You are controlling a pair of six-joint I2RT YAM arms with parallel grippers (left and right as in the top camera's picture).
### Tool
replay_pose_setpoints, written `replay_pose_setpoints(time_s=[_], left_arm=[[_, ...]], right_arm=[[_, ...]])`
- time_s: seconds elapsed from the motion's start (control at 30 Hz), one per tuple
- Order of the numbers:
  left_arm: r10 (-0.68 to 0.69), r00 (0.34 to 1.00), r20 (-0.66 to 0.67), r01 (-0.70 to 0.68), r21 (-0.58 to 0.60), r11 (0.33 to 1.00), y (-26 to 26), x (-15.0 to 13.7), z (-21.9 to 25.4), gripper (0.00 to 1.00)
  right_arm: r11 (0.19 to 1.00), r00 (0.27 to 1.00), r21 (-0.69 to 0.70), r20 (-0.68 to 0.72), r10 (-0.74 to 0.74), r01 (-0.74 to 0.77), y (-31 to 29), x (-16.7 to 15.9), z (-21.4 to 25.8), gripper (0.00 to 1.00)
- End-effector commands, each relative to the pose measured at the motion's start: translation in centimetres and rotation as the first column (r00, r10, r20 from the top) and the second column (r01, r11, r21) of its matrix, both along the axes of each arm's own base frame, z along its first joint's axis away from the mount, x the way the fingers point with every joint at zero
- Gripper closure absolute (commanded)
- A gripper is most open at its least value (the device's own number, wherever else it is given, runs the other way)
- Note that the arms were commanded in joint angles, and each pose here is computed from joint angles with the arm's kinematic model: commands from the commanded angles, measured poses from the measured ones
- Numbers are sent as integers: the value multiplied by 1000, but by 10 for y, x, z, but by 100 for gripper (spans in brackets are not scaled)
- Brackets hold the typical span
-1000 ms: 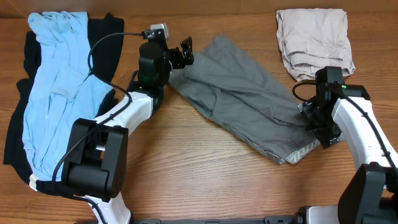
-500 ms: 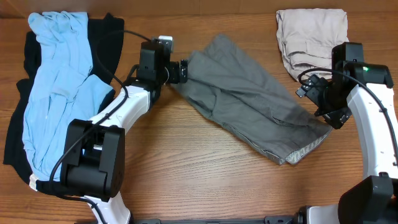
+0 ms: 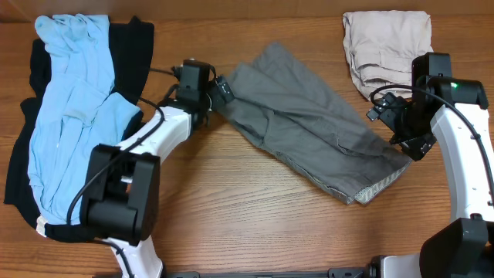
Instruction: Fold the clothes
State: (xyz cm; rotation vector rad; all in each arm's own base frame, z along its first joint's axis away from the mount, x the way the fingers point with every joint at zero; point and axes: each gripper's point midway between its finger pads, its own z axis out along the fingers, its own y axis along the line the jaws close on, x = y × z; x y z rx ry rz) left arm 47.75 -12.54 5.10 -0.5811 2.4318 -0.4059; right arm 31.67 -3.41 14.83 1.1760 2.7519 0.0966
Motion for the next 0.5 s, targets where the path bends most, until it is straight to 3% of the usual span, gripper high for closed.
replay_pose_setpoints(time_s=[0.0, 0.23, 0.3, 0.4, 0.47], left_arm=[[71, 995, -64, -76, -89, 993, -10, 2, -28, 0], [61, 997, -52, -67, -122, 990, -17, 8, -37, 4], [61, 997, -50, -67, -121, 990, -17, 9, -37, 22], [74, 996, -46, -79, -106, 991, -13, 10, -38, 67], [80, 996, -40, -83, -82, 993, -10, 10, -38, 81]], right_arm=[[1000, 1000, 0, 31, -8, 8, -1, 6, 8, 0], [1000, 999, 0, 31, -7, 7, -1, 6, 8, 0], [1000, 999, -1, 32, -8, 8, -1, 6, 8, 0], [1000, 999, -1, 35, -8, 8, -1, 7, 9, 0], [1000, 999, -1, 36, -8, 8, -1, 7, 9, 0]])
